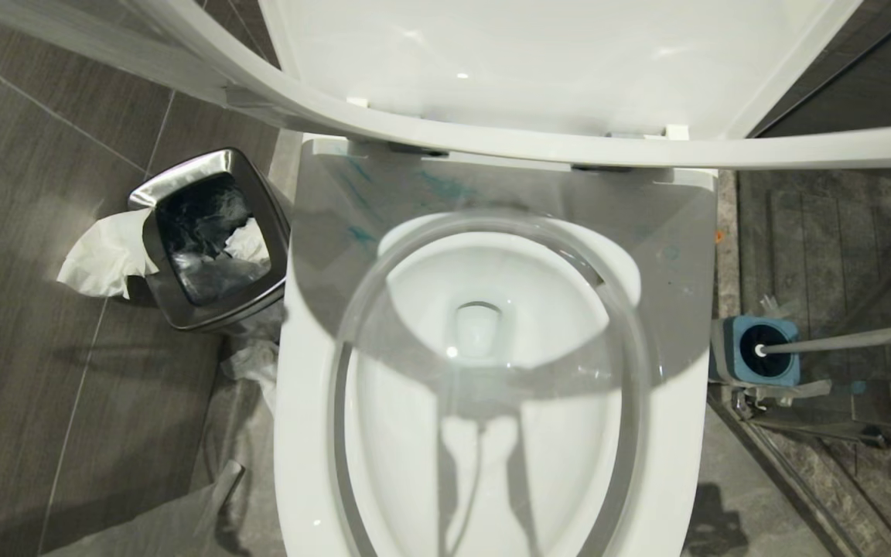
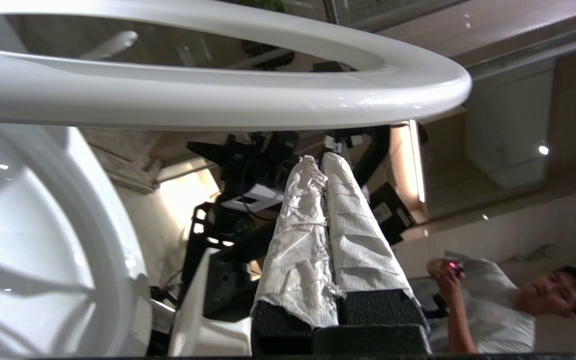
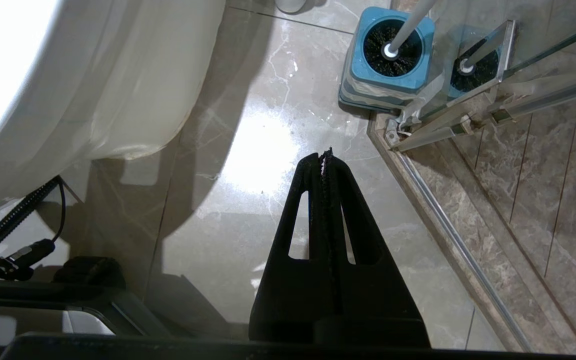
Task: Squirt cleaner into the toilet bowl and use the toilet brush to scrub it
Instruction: Close the toilet lid
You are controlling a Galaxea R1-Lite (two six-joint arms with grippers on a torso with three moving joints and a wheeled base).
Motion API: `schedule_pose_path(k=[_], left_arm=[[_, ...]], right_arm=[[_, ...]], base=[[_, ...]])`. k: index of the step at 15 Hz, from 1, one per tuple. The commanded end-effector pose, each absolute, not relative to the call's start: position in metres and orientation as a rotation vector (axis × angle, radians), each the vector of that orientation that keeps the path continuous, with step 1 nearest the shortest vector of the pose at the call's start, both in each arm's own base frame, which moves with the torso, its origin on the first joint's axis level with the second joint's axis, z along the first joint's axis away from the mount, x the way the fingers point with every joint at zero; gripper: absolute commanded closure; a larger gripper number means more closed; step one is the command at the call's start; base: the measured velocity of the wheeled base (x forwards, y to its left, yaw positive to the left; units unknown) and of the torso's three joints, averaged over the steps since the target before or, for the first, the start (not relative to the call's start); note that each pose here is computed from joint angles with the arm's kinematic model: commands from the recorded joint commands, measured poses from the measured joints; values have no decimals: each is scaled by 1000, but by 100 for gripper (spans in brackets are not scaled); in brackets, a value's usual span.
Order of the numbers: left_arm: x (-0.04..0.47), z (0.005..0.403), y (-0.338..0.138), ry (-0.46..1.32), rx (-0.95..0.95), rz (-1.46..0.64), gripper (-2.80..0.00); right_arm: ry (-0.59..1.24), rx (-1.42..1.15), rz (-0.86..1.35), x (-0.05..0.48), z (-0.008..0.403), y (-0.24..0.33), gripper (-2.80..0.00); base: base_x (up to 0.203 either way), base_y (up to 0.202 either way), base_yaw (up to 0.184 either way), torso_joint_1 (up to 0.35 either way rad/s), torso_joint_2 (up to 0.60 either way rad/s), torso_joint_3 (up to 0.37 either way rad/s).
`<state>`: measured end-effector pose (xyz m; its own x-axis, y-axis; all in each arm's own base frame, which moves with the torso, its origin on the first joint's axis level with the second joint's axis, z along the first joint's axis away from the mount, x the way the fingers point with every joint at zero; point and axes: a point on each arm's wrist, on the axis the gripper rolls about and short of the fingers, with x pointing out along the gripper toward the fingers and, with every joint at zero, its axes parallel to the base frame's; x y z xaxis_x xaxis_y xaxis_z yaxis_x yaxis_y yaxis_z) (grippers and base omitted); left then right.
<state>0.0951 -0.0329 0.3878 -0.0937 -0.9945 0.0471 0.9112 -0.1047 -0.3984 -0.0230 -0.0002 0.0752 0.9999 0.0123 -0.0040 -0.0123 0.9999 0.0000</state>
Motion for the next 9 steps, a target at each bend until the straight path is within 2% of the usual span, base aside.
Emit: schedule_pose_path(k=[1,9], left_arm=[[95,388,-36,321,-341,-1678,0],[111,400,-45,317,-322,-1736,0]], right_arm=[[5,0,14,-23,75,0,0],[5,0,14,-23,75,0,0]], base=[[0,0,0,0,0,0],[0,0,0,0,0,0]])
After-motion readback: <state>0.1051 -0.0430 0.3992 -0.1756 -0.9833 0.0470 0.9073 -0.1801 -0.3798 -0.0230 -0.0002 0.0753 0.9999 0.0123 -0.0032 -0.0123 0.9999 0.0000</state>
